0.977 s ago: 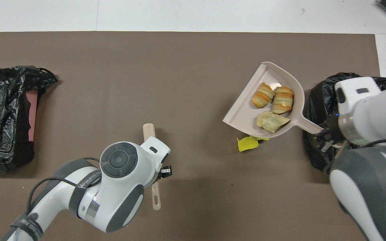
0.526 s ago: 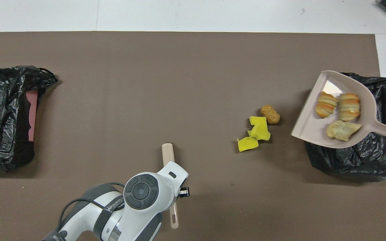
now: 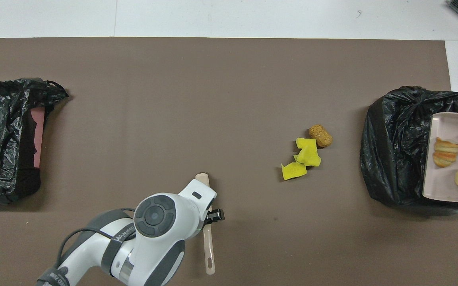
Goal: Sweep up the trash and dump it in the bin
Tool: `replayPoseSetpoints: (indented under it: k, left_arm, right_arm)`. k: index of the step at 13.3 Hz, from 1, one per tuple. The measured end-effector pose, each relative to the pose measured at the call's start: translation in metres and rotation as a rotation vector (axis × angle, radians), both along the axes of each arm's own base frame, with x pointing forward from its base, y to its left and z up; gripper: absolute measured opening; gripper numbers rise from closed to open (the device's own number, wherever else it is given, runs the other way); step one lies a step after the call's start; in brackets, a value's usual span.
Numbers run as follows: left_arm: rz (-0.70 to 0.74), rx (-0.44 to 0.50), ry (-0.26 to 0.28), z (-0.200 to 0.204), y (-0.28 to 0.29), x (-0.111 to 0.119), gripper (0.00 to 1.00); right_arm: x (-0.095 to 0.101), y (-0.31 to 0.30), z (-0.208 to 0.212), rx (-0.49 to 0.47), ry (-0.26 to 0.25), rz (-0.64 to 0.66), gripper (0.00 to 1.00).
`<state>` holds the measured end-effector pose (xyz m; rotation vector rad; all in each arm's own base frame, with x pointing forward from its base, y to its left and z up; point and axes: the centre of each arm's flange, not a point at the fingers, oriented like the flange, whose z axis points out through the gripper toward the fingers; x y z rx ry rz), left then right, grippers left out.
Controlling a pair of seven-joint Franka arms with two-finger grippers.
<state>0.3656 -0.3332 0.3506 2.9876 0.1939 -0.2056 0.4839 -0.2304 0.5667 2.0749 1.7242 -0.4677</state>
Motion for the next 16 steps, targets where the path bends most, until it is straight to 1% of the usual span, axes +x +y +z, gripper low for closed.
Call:
replayPoseSetpoints:
  k: [1,2,4,7,10,12,14,15,16]
  left_arm:
    - [0.004,0.001,-0.025,0.005,0.014,0.020,1.00]
    - [0.007,0.002,-0.050,0.010,0.031,0.043,1.00]
    - [-0.006,0.004,-0.084,0.014,0.060,0.079,1.00]
    - [-0.049,0.003,-0.123,0.016,0.113,0.130,1.00]
    - [-0.100,-0.004,-0.136,0.021,0.171,0.175,1.00]
    - [-0.137,-0.004,-0.140,0.028,0.212,0.200,1.00]
    - [-0.184,0.025,-0.143,0.040,0.246,0.217,1.00]
    - [-0.202,0.032,-0.142,0.048,0.262,0.222,1.00]
    - [-0.207,0.035,-0.138,0.058,0.278,0.227,1.00]
  right_arm:
    - [0.006,0.003,-0.001,-0.035,0.015,0.062,0.31]
    - [0.012,0.006,-0.005,-0.064,0.035,0.135,0.31]
    - [0.022,0.013,-0.009,-0.124,0.083,0.242,0.31]
    - [0.031,0.028,-0.009,-0.182,0.135,0.334,0.31]
    - [0.033,0.031,-0.004,-0.263,0.172,0.372,0.31]
    - [0.033,0.032,0.008,-0.284,0.157,0.373,0.31]
    - [0.026,0.030,0.033,-0.297,0.143,0.341,0.31]
    - [0.020,0.032,0.047,-0.287,0.134,0.311,0.31]
    - [0.014,0.039,0.060,-0.246,0.109,0.275,0.31]
